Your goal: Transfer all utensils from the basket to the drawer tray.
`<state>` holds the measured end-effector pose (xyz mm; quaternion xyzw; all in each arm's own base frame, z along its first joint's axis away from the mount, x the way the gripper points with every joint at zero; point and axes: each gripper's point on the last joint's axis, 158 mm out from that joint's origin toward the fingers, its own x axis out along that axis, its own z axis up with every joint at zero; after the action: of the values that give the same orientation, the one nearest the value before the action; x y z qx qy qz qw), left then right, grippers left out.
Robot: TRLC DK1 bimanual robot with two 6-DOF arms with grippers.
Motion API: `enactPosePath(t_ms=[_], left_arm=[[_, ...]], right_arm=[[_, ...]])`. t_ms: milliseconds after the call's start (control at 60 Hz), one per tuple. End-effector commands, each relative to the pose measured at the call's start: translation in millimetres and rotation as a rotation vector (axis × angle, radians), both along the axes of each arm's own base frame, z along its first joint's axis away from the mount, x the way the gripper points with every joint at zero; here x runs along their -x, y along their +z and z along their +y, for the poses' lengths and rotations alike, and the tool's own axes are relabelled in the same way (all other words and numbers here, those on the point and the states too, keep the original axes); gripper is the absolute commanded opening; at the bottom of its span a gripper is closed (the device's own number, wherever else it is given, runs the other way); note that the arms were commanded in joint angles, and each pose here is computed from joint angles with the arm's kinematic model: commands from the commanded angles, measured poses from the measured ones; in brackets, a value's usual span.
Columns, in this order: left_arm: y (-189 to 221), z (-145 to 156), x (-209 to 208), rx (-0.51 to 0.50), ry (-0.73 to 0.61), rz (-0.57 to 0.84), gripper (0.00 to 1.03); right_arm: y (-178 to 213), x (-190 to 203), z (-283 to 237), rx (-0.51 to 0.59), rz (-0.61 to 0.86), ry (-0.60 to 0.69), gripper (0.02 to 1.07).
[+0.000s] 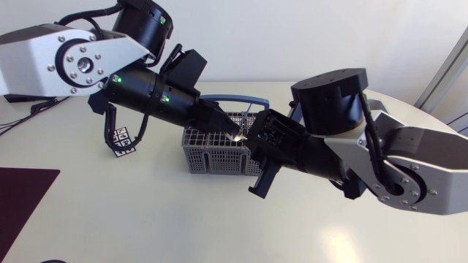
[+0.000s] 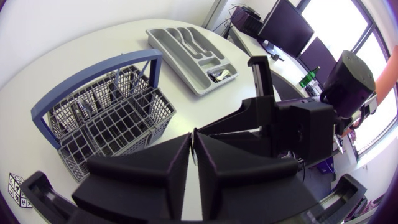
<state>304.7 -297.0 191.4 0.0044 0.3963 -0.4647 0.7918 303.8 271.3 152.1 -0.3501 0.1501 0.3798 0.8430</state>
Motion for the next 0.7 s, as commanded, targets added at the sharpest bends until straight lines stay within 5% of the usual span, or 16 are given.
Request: enactPosePath(t_ms=[0, 250, 683], left_arm=[[22, -1, -10, 0.046, 0.023, -0.007, 0.28], [49, 14, -28, 0.078, 0.067, -0.068, 0.68], [47, 100, -82, 0.022, 0.235, -0.155, 0.73]], right_arm=[[4, -3, 2, -0.017, 0.02, -0.009, 0.11], [-7, 3, -15, 0.006, 0.07, -0.001, 0.1], [-49, -30, -180, 0.092, 0.215, -0.063, 0.11]])
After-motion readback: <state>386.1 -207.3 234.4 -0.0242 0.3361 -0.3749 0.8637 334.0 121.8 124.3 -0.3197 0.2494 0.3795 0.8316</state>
